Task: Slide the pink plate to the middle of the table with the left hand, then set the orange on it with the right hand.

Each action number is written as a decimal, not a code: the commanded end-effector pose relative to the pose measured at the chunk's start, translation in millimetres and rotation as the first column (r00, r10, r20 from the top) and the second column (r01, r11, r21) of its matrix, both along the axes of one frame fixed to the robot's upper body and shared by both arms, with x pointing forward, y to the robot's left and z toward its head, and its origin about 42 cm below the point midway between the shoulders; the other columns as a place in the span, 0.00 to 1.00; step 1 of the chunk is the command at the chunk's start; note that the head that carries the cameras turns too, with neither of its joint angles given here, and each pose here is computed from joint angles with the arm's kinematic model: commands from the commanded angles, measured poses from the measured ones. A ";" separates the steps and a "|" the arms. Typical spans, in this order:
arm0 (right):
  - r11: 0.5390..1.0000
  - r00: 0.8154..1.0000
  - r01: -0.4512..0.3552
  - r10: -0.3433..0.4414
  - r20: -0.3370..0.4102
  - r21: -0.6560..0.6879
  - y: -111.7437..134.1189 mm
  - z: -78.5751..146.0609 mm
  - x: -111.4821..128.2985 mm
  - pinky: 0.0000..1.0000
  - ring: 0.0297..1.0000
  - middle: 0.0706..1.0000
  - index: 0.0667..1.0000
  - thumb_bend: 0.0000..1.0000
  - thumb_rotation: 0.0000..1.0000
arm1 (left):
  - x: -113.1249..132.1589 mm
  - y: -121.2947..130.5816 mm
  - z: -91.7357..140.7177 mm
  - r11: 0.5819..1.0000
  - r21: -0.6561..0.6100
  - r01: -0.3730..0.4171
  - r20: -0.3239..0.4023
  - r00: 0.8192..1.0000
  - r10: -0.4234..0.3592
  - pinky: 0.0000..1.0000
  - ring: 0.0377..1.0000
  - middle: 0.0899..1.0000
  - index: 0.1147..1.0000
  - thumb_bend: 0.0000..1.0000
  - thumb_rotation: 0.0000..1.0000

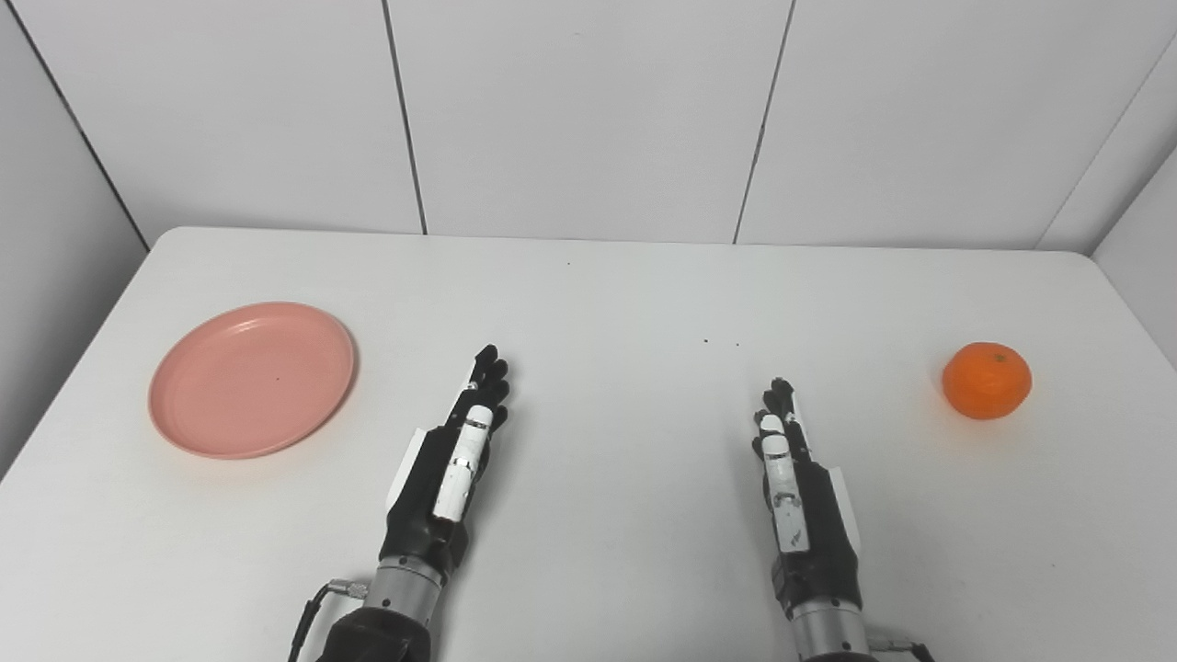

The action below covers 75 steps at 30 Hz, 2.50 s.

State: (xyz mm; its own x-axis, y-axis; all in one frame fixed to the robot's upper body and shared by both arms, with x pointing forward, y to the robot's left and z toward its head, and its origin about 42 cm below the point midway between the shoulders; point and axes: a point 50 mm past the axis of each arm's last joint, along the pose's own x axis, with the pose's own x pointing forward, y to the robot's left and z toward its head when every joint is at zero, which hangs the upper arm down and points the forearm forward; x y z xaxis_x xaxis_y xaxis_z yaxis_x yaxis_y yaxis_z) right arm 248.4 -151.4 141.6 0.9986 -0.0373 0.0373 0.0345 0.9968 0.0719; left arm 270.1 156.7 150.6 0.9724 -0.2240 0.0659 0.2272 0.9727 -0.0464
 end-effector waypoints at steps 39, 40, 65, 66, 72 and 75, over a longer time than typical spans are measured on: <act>0.999 0.996 -0.039 0.039 0.076 -0.001 -17.7 1.1 -1.0 1.00 1.00 1.00 1.00 0.26 1.00 | 1.4 -23.0 -1.0 0.999 -0.046 0.012 0.044 0.999 -0.010 1.00 1.00 1.00 1.00 0.38 1.00; 0.999 0.996 -0.042 0.042 0.080 -0.004 -19.6 0.1 -1.2 1.00 1.00 1.00 1.00 0.26 1.00 | 1.4 -25.2 -1.9 0.999 -0.047 0.009 0.041 0.999 -0.007 1.00 1.00 1.00 1.00 0.38 1.00; 0.998 0.994 -0.050 0.047 0.094 0.029 -35.3 -7.2 -2.3 1.00 1.00 1.00 1.00 0.20 1.00 | -1.4 -51.0 -15.2 1.000 -0.027 -0.011 0.001 1.000 0.012 0.97 0.99 0.99 0.99 0.34 1.00; 0.998 0.994 -0.051 0.048 0.094 0.034 -35.3 -7.2 -2.4 1.00 1.00 1.00 1.00 0.20 1.00 | -1.5 -51.1 -15.1 1.000 -0.026 -0.012 0.001 1.000 0.012 0.97 0.99 0.99 0.98 0.34 1.00; 0.999 0.995 -0.043 0.041 0.087 0.025 -34.5 -6.1 -3.1 1.00 1.00 1.00 1.00 0.19 1.00 | -1.2 -50.6 -14.0 1.000 -0.013 -0.008 0.000 1.000 0.008 0.97 0.99 1.00 0.99 0.35 1.00; 0.999 0.995 -0.045 0.042 0.086 0.023 -33.7 -5.8 -3.2 1.00 1.00 1.00 1.00 0.19 1.00 | -0.8 -49.7 -13.9 1.000 -0.012 -0.008 0.002 1.000 0.008 0.97 0.99 1.00 0.99 0.35 1.00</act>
